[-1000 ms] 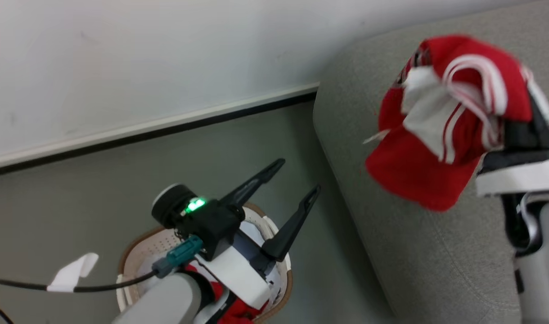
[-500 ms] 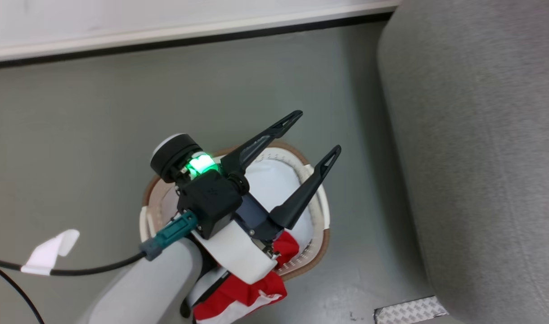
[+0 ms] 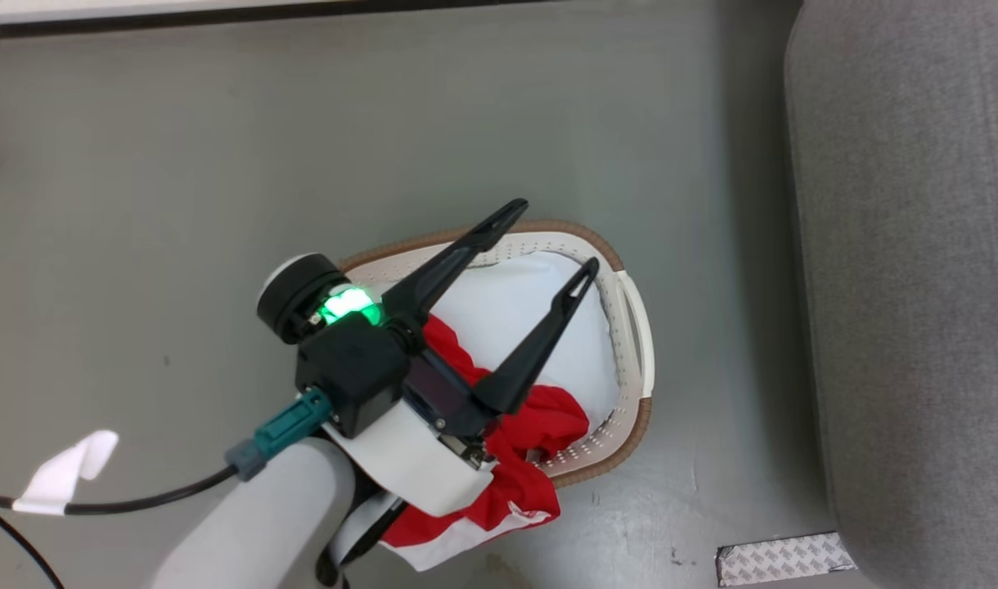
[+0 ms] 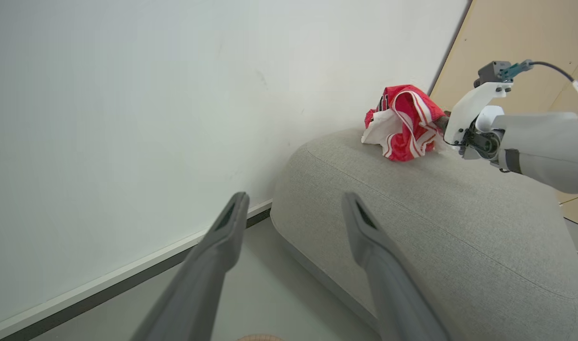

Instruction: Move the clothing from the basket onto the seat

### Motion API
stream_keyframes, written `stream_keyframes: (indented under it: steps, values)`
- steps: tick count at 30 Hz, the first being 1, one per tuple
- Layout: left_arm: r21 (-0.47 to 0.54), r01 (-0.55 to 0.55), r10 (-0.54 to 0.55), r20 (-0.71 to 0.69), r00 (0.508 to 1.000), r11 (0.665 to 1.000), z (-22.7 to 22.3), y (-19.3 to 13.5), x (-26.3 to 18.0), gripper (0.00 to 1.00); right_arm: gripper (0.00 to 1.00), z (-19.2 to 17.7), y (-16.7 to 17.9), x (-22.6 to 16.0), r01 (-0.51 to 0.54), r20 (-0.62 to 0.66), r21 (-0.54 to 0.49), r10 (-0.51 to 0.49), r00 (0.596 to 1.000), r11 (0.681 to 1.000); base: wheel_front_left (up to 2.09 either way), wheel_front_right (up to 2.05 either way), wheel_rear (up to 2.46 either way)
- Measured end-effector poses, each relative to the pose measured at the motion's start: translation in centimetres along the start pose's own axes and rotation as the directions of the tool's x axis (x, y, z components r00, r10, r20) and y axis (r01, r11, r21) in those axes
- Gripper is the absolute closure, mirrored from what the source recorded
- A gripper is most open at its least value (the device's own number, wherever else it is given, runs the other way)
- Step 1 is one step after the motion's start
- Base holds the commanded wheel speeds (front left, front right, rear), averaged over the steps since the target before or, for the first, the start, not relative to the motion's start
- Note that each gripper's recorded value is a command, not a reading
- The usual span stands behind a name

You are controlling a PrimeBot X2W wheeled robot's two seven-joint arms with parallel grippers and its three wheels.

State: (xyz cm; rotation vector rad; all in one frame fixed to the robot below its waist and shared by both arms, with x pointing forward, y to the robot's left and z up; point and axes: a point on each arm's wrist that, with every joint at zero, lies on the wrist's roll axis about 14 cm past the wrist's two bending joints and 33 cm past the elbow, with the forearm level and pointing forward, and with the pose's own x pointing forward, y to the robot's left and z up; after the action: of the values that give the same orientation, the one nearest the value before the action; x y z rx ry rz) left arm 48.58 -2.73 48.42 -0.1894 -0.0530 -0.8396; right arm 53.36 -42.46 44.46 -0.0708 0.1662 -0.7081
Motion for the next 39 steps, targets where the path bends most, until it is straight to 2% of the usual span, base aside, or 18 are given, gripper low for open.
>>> stream_keyframes:
  steps: [4, 10, 14, 18, 22, 29, 30, 33, 36, 37, 38, 39]
  values:
    - [0.007, -0.016, 0.016, 0.012, 1.000, 1.000, 0.8, -0.1, -0.1, 0.00, 0.00, 0.1, -0.3, -1.0, -0.016, 0.006, -0.015, 0.016, 1.000, 1.000, 0.00, 0.00, 0.00]
    - [-0.012, -0.042, 0.042, 0.037, 0.998, 0.999, 2.2, -1.1, -0.8, 0.00, 0.00, 0.3, -0.3, -3.7, -0.094, 0.009, -0.045, 0.094, 0.996, 0.995, 0.00, 0.00, 0.00]
    - [0.001, -0.073, 0.073, 0.040, 0.997, 0.997, 3.0, -2.0, -1.8, 0.00, 0.00, 3.2, -0.7, -5.8, -0.138, 0.098, -0.042, 0.141, 0.985, 0.990, 0.00, 0.00, 0.00]
    - [0.017, -0.145, 0.143, 0.057, 0.988, 0.989, 3.9, -2.1, -3.4, 0.00, 0.00, 4.9, -0.6, -9.0, -0.213, 0.173, -0.021, 0.213, 0.961, 0.977, 0.00, 0.00, 0.00]
    - [0.032, -0.231, 0.229, 0.058, 0.972, 0.972, 4.4, -1.8, -5.6, 0.00, 0.00, 5.8, 0.8, -12.9, -0.325, 0.229, -0.005, 0.317, 0.920, 0.946, 0.00, 0.00, 0.00]
    - [0.059, -0.425, 0.422, 0.059, 0.905, 0.903, 5.0, 0.1, -11.1, 0.00, 0.00, 6.0, 3.5, -19.7, -0.503, 0.284, 0.035, 0.474, 0.834, 0.864, 0.00, 0.00, 0.00]
    - [0.059, -0.425, 0.422, 0.059, 0.905, 0.903, 5.0, 0.1, -11.1, 0.00, 0.00, 6.0, 3.5, -19.7, -0.503, 0.284, 0.035, 0.474, 0.834, 0.864, 0.00, 0.00, 0.00]
    - [0.081, -0.528, 0.522, 0.087, 0.849, 0.845, 6.0, 1.0, -14.6, 0.00, 0.00, 6.2, 4.4, -22.9, -0.572, 0.308, 0.039, 0.534, 0.787, 0.820, 0.00, 0.00, 0.00]
    - [0.104, -0.575, 0.568, 0.092, 0.818, 0.811, 6.1, 1.2, -17.1, 0.00, 0.00, 5.8, 4.9, -24.9, -0.611, 0.309, 0.049, 0.569, 0.762, 0.790, 0.00, 0.00, 0.00]
    - [0.104, -0.575, 0.568, 0.092, 0.818, 0.811, 6.1, 1.2, -17.1, 0.00, 0.00, 5.8, 4.9, -24.9, -0.611, 0.309, 0.049, 0.569, 0.762, 0.790, 0.00, 0.00, 0.00]
    - [0.119, -0.599, 0.590, 0.104, 0.801, 0.792, 6.4, 1.2, -18.3, 0.00, 0.00, 5.2, 5.1, -26.0, -0.629, 0.298, 0.054, 0.589, 0.751, 0.775, 0.00, 0.00, 0.00]
    - [0.119, -0.599, 0.590, 0.104, 0.801, 0.792, 6.4, 1.2, -18.3, 0.00, 0.00, 5.2, 5.1, -26.0, -0.629, 0.298, 0.054, 0.589, 0.751, 0.775, 0.00, 0.00, 0.00]
